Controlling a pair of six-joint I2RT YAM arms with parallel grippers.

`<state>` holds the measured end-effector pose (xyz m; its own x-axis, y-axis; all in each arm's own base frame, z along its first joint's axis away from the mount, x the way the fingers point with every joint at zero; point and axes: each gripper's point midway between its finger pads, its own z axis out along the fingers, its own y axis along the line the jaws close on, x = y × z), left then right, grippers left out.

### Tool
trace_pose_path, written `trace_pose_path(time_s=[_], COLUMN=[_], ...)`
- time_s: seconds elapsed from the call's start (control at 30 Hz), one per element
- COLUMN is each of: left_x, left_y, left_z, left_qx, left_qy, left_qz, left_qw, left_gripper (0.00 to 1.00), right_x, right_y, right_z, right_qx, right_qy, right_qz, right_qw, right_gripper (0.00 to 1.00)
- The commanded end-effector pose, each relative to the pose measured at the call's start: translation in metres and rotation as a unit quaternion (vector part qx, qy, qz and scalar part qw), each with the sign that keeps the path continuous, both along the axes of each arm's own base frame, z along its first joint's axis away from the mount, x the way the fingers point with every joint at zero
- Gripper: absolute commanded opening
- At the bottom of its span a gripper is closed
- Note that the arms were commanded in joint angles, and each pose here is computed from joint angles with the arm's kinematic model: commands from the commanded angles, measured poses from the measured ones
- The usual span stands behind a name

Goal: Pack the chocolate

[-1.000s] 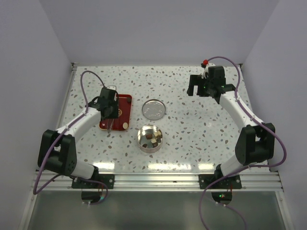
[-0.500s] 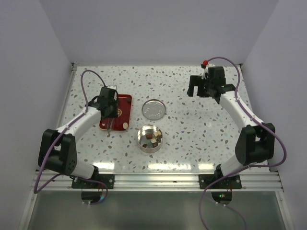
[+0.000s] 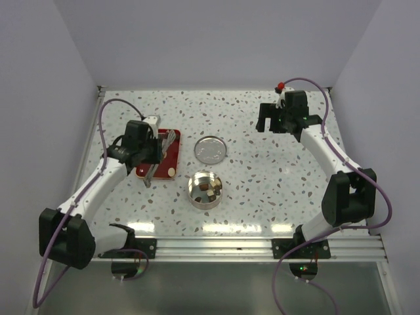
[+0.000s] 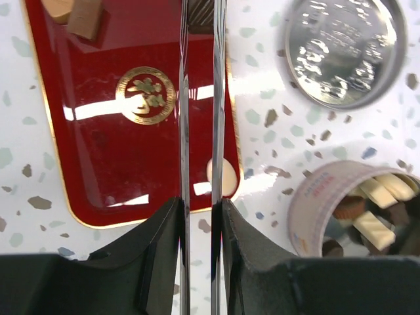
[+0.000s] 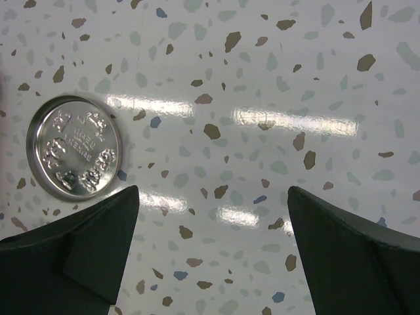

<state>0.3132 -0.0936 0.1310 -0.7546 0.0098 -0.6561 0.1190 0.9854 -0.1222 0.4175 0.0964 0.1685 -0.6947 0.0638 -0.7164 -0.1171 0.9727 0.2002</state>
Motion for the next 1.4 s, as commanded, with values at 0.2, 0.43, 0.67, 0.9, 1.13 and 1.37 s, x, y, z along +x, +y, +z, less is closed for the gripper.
trace_pose_path(time_s=[0.2, 0.43, 0.67, 0.9, 1.13, 1.37], left_x=[-0.069, -0.112, -0.156, -0.172, -0.171, -0.169], left_y=[-0.073, -0.082, -0.077, -0.085, -0.087, -0.086], left_z=[0.034, 0.036, 0.026, 0.019, 0.018, 0.017], left_qx=[-0.088, -0.102, -0.123, -0.141, -0.132, -0.121], left_qy=[-0.008, 0.014, 0.059, 0.077, 0.078, 0.079], left_qz=[-0.132, -0.155, -0.17, -0.198, -0.2, -0.2], left_qw=[0.987, 0.983, 0.976, 0.967, 0.968, 0.969], left_gripper=[0.33, 0.33, 0.33, 0.33, 0.39, 0.4], right_x=[0.014, 0.012, 0.014, 0.014, 0.013, 0.013], right_y=[0.007, 0.006, 0.008, 0.01, 0.008, 0.008], right_z=[0.031, 0.033, 0.031, 0.031, 0.03, 0.029], right_qx=[0.018, 0.017, 0.024, 0.03, 0.024, 0.024], right_qy=[-0.035, -0.035, -0.032, -0.03, -0.028, -0.028], right_qz=[0.008, 0.004, 0.005, 0.005, 0.005, 0.006], right_qw=[0.999, 0.999, 0.999, 0.999, 0.999, 0.999], right_gripper=[0.99, 0.99, 0.99, 0.99, 0.99, 0.99])
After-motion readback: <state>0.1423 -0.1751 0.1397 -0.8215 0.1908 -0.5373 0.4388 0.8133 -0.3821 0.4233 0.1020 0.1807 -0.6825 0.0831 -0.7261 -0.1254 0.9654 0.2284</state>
